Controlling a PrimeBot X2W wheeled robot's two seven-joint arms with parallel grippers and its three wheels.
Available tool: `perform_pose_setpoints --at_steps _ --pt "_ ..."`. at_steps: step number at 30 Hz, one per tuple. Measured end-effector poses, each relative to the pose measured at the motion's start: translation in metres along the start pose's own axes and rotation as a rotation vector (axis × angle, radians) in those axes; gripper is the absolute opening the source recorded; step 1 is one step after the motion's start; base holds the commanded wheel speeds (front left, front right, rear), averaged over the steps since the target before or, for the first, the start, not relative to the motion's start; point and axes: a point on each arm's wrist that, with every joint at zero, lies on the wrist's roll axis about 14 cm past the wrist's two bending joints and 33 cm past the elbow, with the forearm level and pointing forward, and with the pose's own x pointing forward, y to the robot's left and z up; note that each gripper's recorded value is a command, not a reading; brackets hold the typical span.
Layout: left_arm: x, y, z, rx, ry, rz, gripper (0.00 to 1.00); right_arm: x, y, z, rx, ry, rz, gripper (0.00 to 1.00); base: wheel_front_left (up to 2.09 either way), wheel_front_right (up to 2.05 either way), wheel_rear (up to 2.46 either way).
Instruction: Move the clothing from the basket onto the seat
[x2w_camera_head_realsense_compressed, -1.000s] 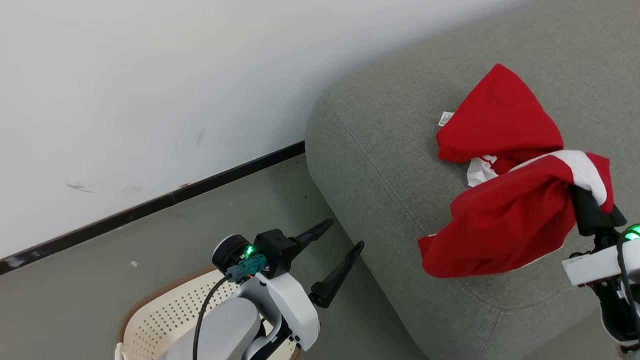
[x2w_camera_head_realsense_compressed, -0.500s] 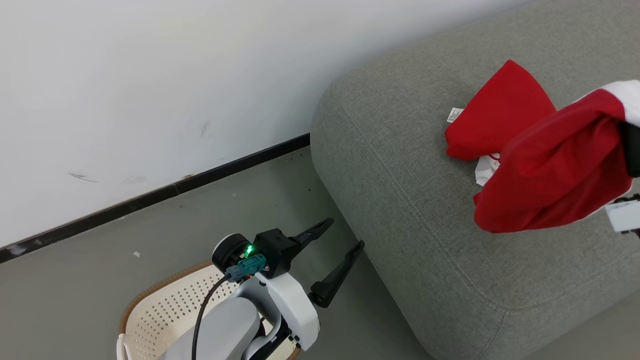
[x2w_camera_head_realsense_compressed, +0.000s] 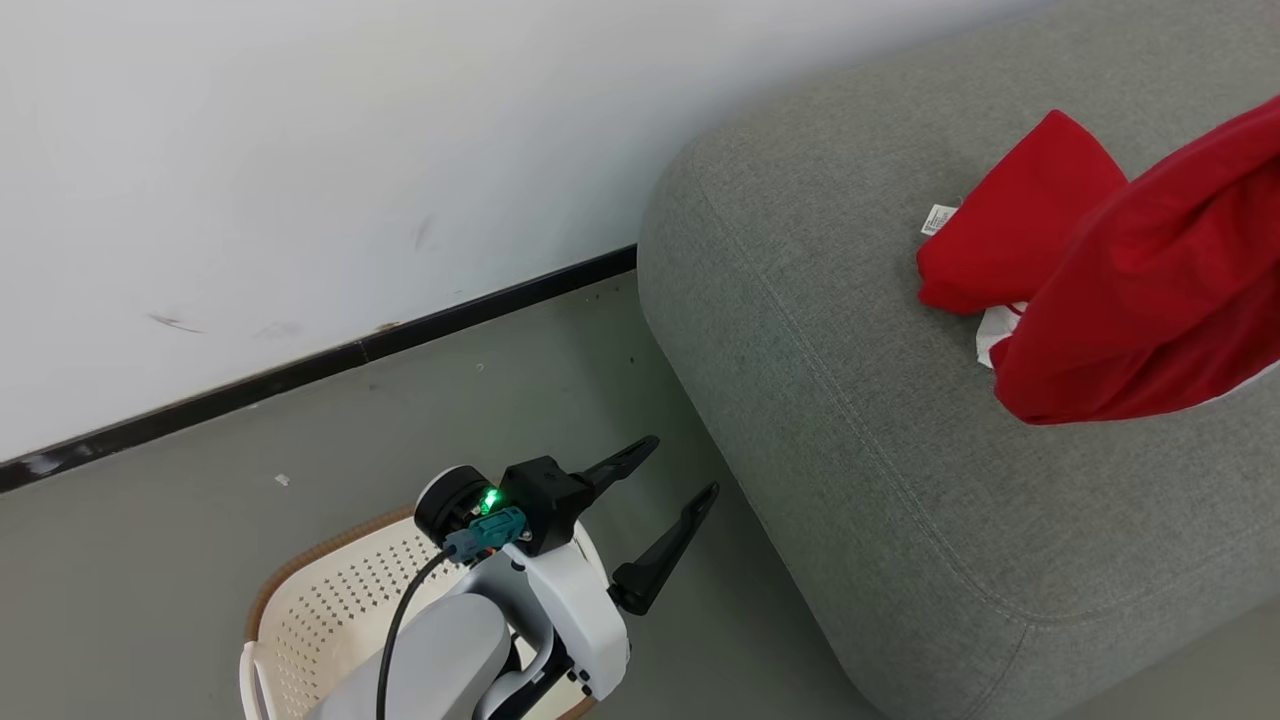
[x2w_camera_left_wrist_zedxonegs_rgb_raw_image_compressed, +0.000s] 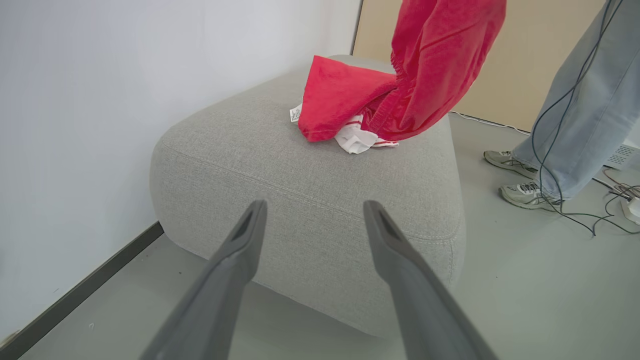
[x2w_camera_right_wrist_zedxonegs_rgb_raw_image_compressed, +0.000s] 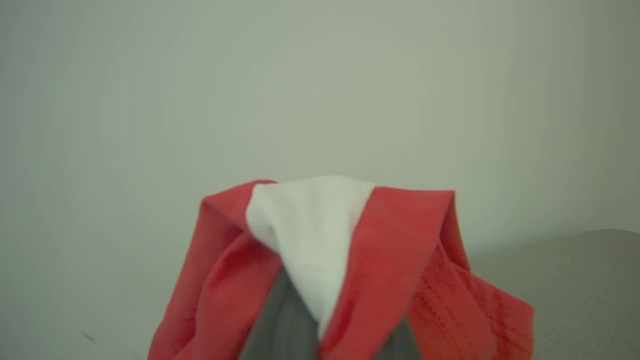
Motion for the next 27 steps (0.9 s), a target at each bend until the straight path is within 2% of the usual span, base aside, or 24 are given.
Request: perform_pose_setpoints --at_steps 9,15,27 --pt "-0.003 0.007 -0.005 -0.01 0.012 0.011 1.0 0.006 -0.012 -0.036 -0.003 0.112 -0.025 0.0 0.0 0.0 0.0" --pt "-0.005 0.014 -0.01 -0.021 0.021 0.026 1.0 0.018 -0.027 -0.043 -0.026 0.13 -0.06 0.0 0.0 0.0 0.0" --pt "-0.01 0.033 -0.02 -0.045 0.044 0.059 1.0 0.041 -0.062 -0.064 -0.139 0.203 -0.133 0.0 0.0 0.0 0.0"
